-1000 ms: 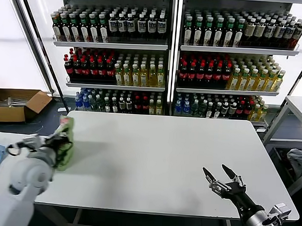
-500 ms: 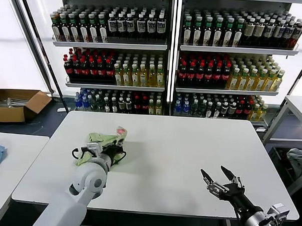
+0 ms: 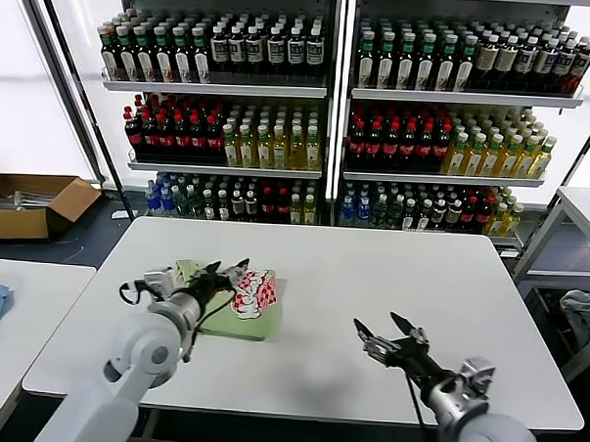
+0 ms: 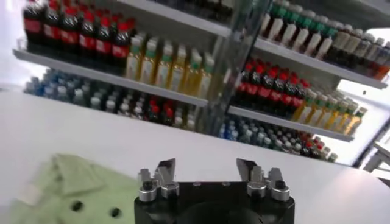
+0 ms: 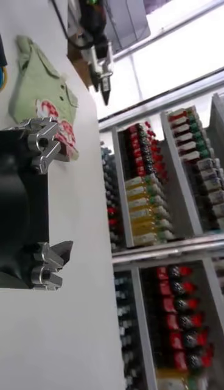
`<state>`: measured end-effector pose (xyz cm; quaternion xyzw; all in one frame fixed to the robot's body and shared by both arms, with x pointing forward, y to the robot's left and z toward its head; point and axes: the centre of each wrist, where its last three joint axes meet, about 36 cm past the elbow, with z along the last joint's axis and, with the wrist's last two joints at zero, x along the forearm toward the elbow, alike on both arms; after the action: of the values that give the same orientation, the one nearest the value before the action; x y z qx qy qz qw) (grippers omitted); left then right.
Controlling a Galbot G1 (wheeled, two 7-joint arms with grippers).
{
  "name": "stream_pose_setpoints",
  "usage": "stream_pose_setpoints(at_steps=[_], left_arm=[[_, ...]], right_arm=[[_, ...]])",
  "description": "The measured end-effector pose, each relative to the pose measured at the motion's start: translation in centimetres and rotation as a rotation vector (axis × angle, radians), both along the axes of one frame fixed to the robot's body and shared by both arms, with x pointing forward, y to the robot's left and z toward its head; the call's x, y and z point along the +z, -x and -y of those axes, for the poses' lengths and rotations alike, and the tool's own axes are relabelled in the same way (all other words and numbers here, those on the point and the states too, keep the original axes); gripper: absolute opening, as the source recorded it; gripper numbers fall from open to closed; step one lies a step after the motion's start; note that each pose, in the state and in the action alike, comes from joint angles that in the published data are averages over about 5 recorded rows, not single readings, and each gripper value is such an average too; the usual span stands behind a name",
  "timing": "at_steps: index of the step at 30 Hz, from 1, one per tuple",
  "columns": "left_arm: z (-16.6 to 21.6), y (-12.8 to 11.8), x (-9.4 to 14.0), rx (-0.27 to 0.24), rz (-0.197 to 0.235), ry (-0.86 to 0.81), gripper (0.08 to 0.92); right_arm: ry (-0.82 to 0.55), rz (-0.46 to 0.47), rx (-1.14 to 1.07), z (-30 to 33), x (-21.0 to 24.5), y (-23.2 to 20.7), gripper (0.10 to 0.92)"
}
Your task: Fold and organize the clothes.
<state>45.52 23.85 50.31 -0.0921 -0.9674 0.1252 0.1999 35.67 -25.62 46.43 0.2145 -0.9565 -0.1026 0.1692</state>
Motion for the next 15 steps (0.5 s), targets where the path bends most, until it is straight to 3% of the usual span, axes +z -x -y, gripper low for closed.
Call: stream_pose_setpoints(at_steps=[6, 15], left_arm=[[-4.4, 1.0, 1.1, 0.047, 0.066, -0.047, 0.815], [-7.6, 3.4, 2.0, 0.096, 0.120, -0.078, 0.823]], right_arm=[[-0.010, -0.045, 0.086, -5.2, -2.5, -5.5, 0.823], [0.029, -0.117, 0.196, -13.1, -5.7, -12.4, 0.823]])
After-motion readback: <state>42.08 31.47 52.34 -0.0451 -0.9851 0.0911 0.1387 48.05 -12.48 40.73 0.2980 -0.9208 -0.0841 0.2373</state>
